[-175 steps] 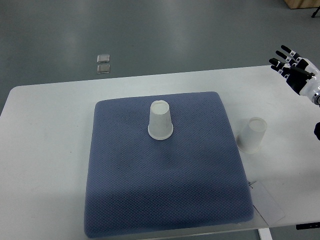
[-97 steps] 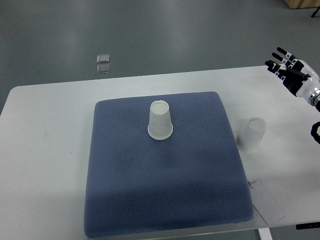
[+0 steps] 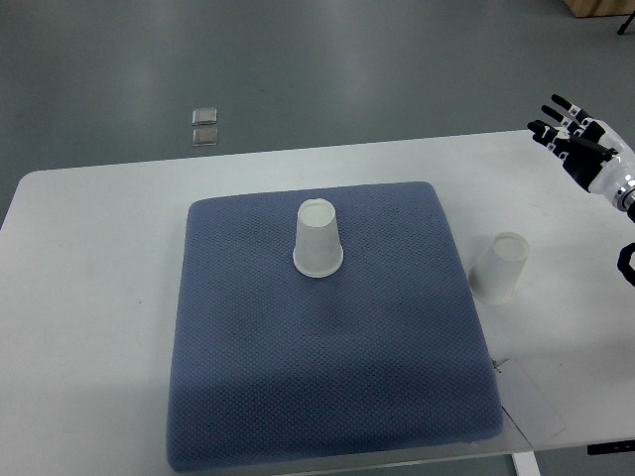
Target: Stack paper cups
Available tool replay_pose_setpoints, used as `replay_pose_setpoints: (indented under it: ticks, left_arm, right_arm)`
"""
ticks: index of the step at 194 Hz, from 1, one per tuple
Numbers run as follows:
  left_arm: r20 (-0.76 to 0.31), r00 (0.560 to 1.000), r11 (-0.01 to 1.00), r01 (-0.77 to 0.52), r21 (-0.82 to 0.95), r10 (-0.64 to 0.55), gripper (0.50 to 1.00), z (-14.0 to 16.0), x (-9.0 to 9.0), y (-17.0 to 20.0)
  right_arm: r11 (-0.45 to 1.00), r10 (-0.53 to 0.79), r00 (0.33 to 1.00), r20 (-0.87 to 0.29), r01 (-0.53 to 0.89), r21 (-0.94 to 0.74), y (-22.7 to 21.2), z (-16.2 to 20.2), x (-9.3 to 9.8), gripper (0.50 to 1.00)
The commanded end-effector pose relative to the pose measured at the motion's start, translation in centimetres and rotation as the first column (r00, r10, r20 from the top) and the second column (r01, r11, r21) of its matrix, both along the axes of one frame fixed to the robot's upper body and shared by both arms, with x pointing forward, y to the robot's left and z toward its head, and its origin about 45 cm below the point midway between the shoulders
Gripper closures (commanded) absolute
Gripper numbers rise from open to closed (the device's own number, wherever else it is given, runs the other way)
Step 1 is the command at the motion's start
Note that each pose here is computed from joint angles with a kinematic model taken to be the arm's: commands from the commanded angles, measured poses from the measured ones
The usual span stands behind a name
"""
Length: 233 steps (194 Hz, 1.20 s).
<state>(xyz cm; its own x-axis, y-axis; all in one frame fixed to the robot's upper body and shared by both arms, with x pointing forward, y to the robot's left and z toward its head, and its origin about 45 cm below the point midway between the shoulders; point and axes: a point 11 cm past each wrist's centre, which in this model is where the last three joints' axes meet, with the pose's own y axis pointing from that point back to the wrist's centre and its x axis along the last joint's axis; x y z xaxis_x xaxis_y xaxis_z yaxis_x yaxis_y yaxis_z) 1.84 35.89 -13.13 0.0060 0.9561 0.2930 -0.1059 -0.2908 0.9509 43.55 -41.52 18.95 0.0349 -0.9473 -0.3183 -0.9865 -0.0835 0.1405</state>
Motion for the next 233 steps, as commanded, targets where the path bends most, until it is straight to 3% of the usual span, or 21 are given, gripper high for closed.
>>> replay_pose_setpoints:
  ticks: [1, 156, 211, 233]
  left_arm:
    - [0.000, 1.000, 1.000, 0.000, 0.000, 0.000, 0.500, 0.0, 0.0, 0.0]
    - [0.000, 1.000, 1.000, 0.000, 0.000, 0.000, 0.500, 0.0, 0.0, 0.0]
    - [0.000, 1.000, 1.000, 0.000, 0.000, 0.000, 0.500, 0.0, 0.0, 0.0]
    - [0.000, 1.000, 1.000, 0.000, 0.000, 0.000, 0.500, 0.0, 0.0, 0.0]
  right_arm:
    - [1.000, 0.004, 1.000, 0.000, -0.004, -0.003, -0.1, 0.0, -0.1, 0.560]
    - [1.000, -0.022, 1.000, 0.011, 0.022, -0.003, -1.2, 0.2, -0.3, 0.560]
    - [0.997, 0.069, 0.990, 0.122, -0.071, 0.010, -1.8, 2.6, -0.8, 0.560]
    - [0.980, 0.191, 0.973, 0.132, -0.181, -0.084, -2.1, 4.5, -1.5, 0.560]
